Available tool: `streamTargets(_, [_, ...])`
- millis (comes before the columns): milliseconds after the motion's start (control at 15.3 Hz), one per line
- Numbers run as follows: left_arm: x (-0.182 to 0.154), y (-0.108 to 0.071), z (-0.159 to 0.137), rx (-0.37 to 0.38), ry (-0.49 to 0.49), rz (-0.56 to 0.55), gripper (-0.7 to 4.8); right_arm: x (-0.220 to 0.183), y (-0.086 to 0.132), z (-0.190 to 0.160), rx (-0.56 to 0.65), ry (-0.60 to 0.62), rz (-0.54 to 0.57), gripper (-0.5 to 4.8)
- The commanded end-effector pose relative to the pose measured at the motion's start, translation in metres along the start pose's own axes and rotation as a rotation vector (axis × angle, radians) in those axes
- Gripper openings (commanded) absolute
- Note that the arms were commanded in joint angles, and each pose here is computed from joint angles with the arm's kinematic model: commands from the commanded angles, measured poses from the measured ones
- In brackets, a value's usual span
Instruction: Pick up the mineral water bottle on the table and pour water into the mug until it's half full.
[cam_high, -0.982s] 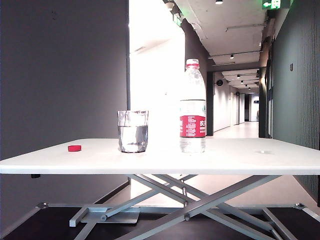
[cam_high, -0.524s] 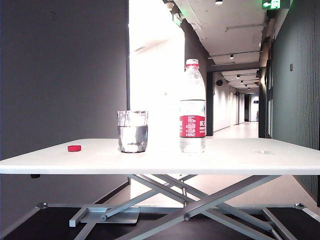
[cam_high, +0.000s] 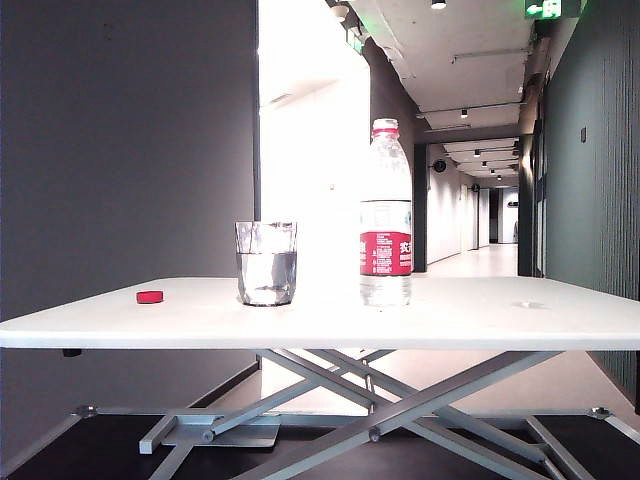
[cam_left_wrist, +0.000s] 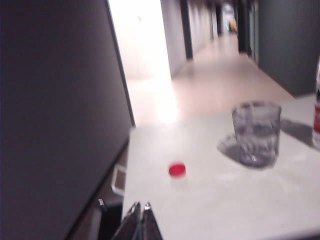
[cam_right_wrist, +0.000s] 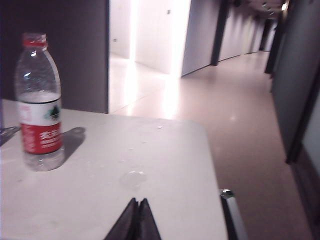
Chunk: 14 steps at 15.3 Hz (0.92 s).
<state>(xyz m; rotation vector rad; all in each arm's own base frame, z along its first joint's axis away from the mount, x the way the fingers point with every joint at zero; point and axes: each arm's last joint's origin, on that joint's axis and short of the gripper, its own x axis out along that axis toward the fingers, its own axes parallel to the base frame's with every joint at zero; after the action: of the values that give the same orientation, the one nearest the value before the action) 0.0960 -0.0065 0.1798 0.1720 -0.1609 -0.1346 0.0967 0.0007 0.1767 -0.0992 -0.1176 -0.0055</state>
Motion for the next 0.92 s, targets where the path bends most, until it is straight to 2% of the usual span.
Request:
streamTargets(65, [0.0000, 0.0003, 0.0020, -0.009, -0.016, 0.005, -0.05, -0.0001, -0.0017, -0.0009, -0.006, 0.004, -0.028, -0.06])
streamTargets(917, [0.0000, 0.0003, 0.0015, -0.024, -0.011, 0.004, -0.05, -0.0001, -0.0015, -0.0035, -0.007, 0.031, -0.025, -0.05])
